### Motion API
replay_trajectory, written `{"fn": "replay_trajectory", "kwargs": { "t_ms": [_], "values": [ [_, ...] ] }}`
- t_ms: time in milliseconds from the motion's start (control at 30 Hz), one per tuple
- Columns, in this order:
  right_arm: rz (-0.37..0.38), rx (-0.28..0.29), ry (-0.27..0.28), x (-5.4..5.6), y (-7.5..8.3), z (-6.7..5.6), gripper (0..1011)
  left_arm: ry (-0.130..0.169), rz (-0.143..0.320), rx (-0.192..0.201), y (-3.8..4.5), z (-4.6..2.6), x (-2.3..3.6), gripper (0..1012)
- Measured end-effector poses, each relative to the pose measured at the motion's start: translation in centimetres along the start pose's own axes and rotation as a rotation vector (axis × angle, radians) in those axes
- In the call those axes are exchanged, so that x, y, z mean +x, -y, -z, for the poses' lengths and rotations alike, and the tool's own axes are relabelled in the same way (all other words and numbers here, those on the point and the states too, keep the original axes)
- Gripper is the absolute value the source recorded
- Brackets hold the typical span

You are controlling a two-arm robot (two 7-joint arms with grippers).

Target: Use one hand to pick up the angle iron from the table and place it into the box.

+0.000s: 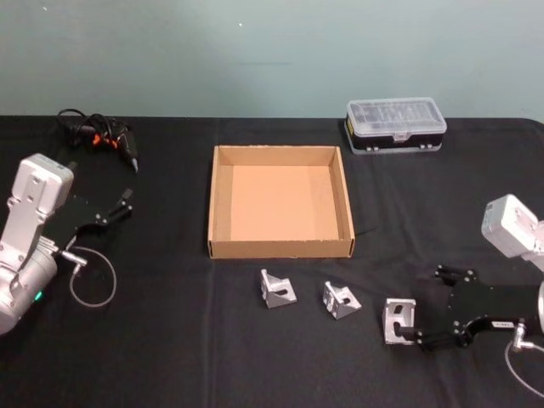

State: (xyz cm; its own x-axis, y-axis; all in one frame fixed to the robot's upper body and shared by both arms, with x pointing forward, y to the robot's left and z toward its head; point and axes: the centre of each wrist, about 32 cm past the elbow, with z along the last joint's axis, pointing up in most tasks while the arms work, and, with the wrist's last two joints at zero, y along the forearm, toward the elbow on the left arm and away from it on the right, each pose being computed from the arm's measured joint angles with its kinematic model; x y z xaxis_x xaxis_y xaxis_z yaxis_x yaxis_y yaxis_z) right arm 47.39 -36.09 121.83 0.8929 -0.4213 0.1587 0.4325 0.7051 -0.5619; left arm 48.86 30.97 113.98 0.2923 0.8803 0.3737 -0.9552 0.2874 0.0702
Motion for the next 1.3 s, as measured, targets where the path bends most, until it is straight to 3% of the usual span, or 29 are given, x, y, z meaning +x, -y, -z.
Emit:
{"fn": "replay_trajectory", "kwargs": {
  "t_ms": [367, 1033, 1300],
  "values": [
    [-0.008, 0.003, -0.020, 0.6, -1.7, -0.1, 1003, 0.000, 0.000, 0.000, 0.00, 0.00, 0.00, 1011],
    [0.009, -0.013, -0.037, 0.7, -2.0, 0.3, 1000, 0.000, 0.000, 0.000, 0.00, 0.00, 0.00, 1011],
    [0.010, -0.012, -0.038, 0.7, -2.0, 0.3, 820, 0.000, 0.000, 0.000, 0.00, 0.00, 0.00, 1011]
  ]
}}
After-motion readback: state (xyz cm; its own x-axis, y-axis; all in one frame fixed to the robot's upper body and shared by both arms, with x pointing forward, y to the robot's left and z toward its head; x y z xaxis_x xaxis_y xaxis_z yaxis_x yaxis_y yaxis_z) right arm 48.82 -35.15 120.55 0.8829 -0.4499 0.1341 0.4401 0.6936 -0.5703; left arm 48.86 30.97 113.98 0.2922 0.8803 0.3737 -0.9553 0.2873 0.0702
